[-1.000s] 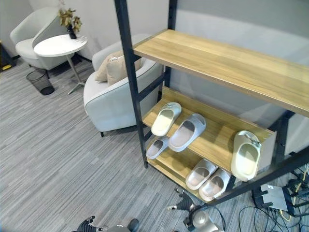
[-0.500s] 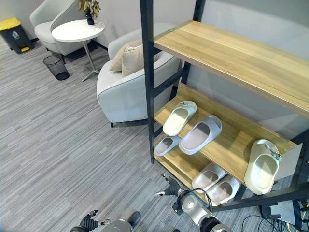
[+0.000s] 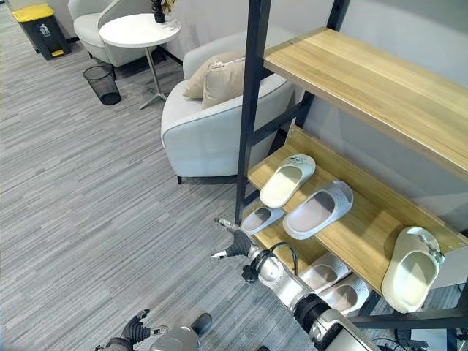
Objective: Arrange the slippers neatly on the shoe rack.
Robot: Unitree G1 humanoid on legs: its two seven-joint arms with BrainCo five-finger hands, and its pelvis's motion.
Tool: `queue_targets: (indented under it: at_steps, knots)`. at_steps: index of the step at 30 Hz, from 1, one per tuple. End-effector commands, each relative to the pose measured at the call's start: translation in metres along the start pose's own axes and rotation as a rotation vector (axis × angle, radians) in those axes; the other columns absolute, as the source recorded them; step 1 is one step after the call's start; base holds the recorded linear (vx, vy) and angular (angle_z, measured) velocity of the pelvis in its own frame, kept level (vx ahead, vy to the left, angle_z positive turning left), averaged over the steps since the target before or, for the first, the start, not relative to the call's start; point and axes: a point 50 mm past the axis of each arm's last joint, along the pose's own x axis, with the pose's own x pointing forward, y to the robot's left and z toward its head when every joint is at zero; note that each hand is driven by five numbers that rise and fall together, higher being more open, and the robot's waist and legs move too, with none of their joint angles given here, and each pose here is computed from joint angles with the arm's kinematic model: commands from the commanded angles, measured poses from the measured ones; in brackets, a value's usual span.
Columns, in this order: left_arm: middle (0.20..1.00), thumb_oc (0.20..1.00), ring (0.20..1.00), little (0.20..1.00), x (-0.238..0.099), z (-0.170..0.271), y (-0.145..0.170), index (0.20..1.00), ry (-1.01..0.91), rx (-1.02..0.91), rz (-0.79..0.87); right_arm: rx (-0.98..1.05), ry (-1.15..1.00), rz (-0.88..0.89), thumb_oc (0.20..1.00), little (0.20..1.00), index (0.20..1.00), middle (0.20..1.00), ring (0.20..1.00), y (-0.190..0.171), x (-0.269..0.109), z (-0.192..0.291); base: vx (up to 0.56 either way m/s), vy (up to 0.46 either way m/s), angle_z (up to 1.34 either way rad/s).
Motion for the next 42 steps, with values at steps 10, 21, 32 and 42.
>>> queue_targets:
  at_steps: [10, 21, 32, 42]
  knots:
    - [1.000, 1.000, 1.000, 1.000, -0.006, -0.003, -0.022, 1.000, -0.035, 0.088, -0.096, -0.294, -0.088, -0.315, 1.000, 1.000, 1.000, 1.000, 1.000, -0.055, -0.014, 0.010, 0.00, 0.000, 0.00]
    - [1.000, 1.000, 1.000, 1.000, -0.010, -0.009, -0.028, 1.000, -0.025, 0.111, -0.100, -0.329, -0.068, -0.555, 1.000, 1.000, 1.000, 1.000, 1.000, -0.090, -0.023, 0.007, 0.00, 0.000, 0.00]
    - [1.000, 1.000, 1.000, 1.000, -0.011, -0.011, -0.029, 1.000, -0.024, 0.110, -0.067, -0.449, 0.006, -0.812, 1.000, 1.000, 1.000, 1.000, 1.000, -0.129, -0.045, -0.004, 0.01, 0.003, 0.00]
    - [1.000, 1.000, 1.000, 1.000, -0.014, -0.019, -0.031, 1.000, 0.006, 0.135, -0.071, -0.601, 0.037, -0.979, 1.000, 1.000, 1.000, 1.000, 1.000, -0.163, -0.080, -0.005, 0.03, 0.016, 0.04]
